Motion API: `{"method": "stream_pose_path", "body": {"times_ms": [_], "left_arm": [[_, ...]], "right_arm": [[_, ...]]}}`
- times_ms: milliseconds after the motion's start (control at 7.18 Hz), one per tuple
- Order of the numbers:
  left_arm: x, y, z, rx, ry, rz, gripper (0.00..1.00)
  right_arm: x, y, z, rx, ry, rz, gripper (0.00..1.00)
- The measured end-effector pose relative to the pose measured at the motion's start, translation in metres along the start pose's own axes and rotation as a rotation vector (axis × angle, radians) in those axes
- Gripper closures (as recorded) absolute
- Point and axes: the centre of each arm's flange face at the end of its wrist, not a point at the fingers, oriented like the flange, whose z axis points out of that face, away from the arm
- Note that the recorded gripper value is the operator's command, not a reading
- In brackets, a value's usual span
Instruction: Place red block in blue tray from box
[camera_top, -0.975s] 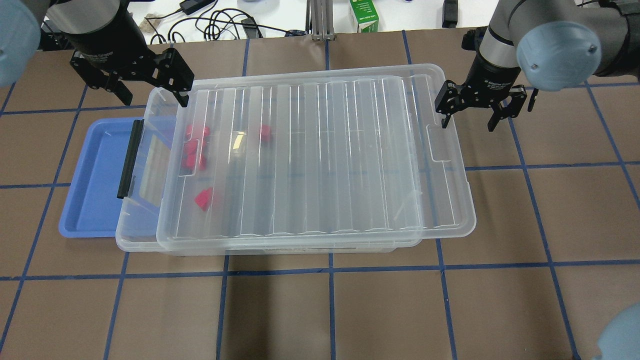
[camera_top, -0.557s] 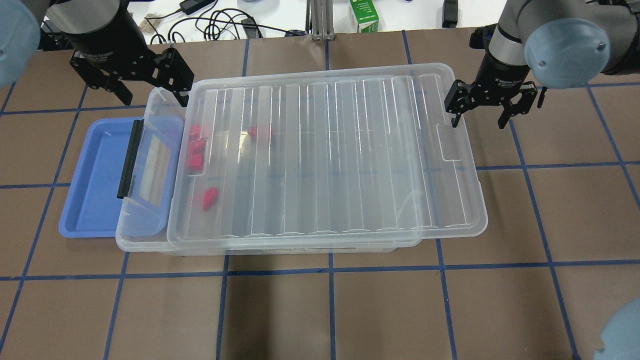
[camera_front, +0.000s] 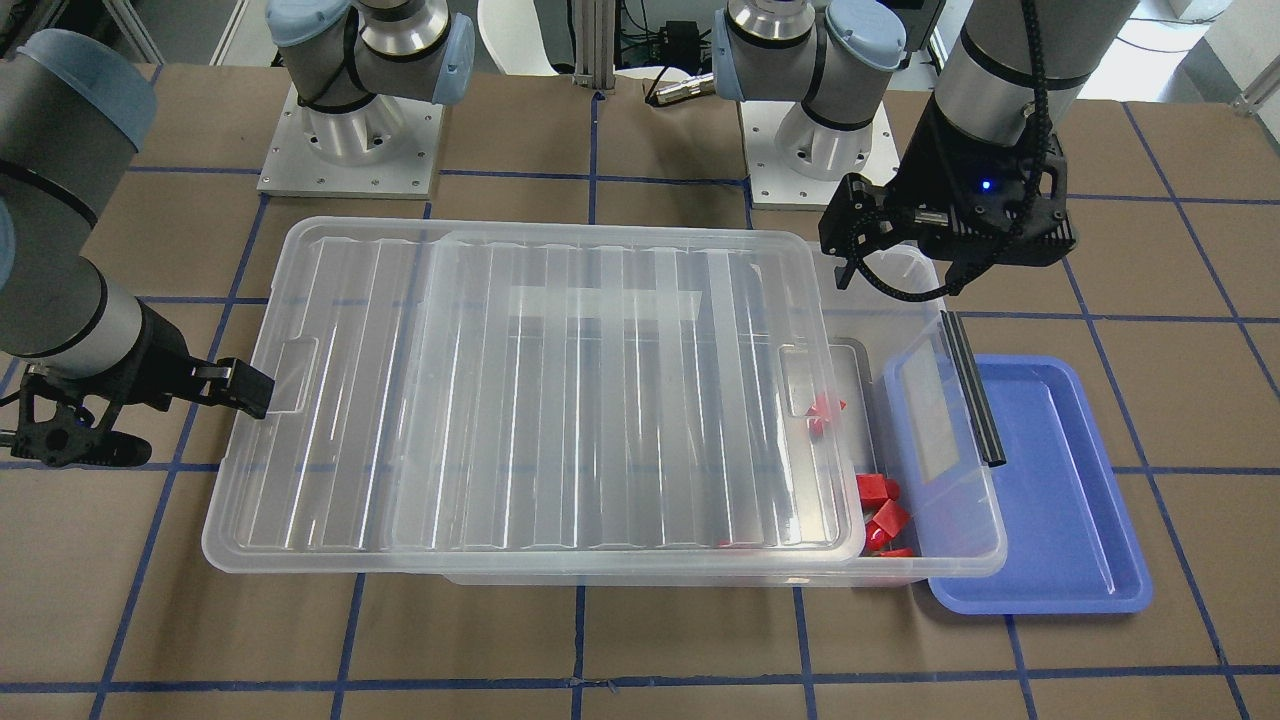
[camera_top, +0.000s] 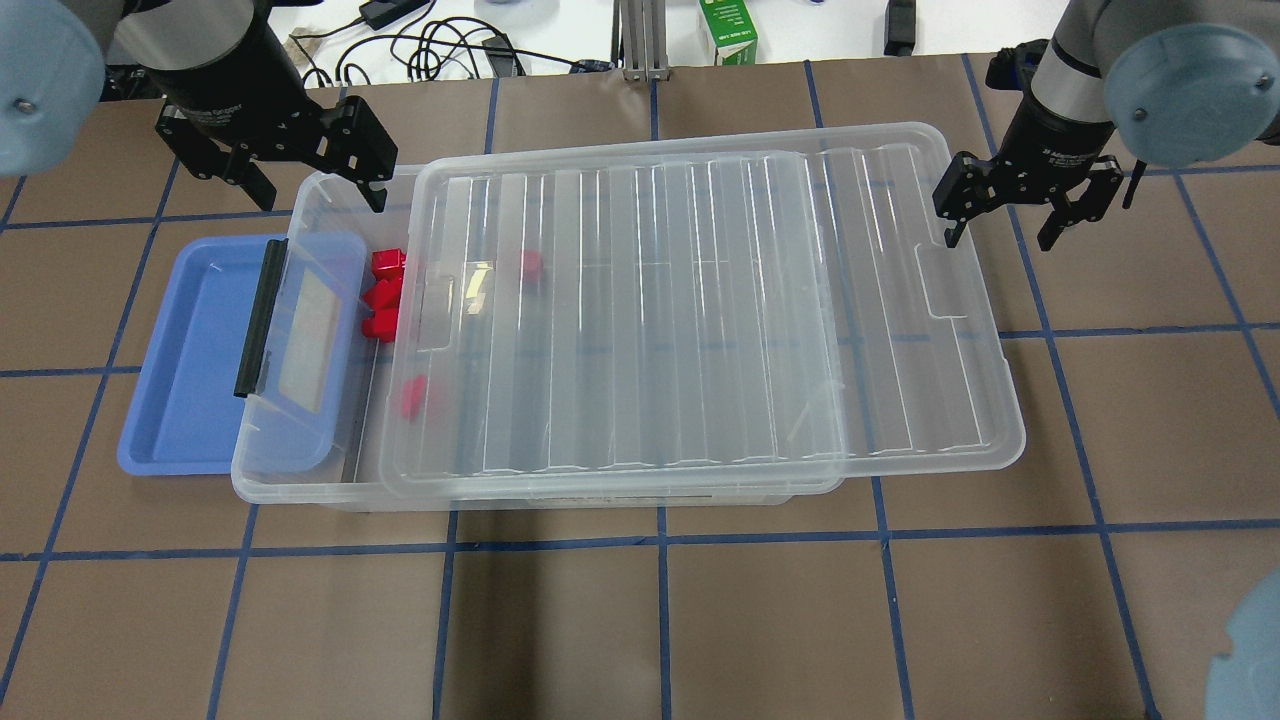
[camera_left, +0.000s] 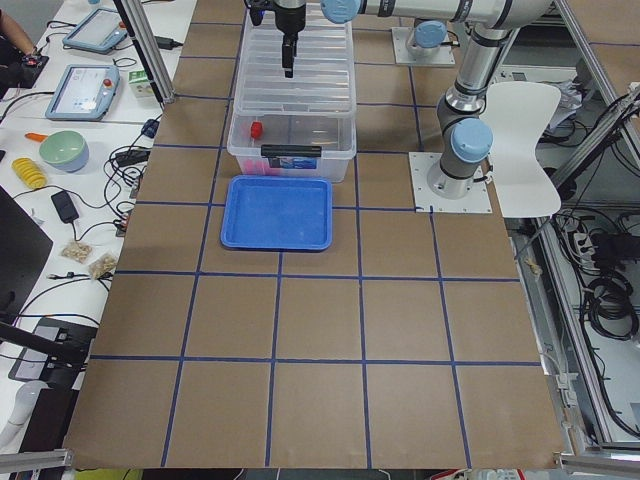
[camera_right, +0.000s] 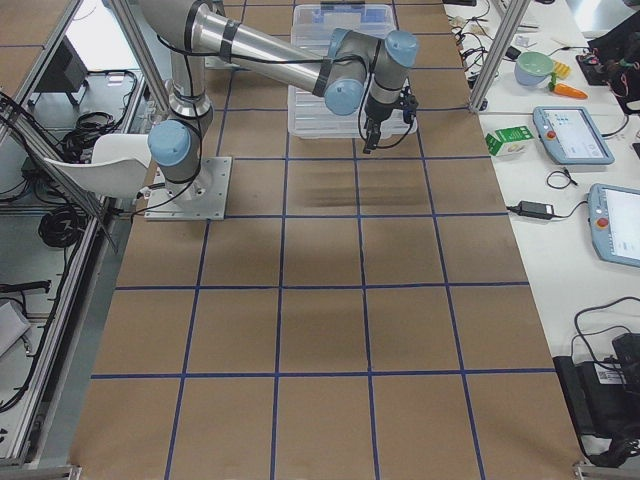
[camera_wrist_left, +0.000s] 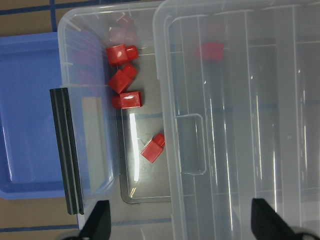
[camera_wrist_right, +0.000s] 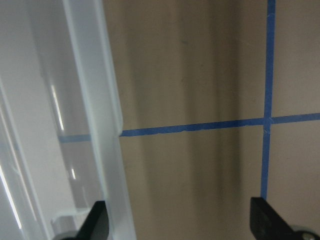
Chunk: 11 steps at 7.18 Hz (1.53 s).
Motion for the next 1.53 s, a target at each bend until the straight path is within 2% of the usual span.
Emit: {"method": "stream_pose_path", "body": {"times_ms": [278,418,696,975,1532], "left_arm": [[0.002,-0.004,0.028,-0.007,0.017,-0.007,0.00],[0.001,-0.006,0.054,-0.014,0.021,-0.008,0.00],[-0.002,-0.011,0.112,0.015,0.032,0.018,0.00],[-0.004,-0.006,0.142,0.003,0.031,0.108,0.00],[-0.013,0.035,0.181,-0.073,0.049,0.320,0.00]], "right_arm": [[0.022,-0.002,0.000,-0.002,0.007,-0.014,0.00],[0.030,-0.002,0.000,-0.002,0.008,-0.017,0.00],[0.036,-0.003,-0.001,0.003,0.014,-0.021,0.00],[0.048,-0.004,-0.002,0.006,0.014,-0.029,0.00],[0.072,-0.005,-0.001,0.008,0.011,-0.058,0.00]]}}
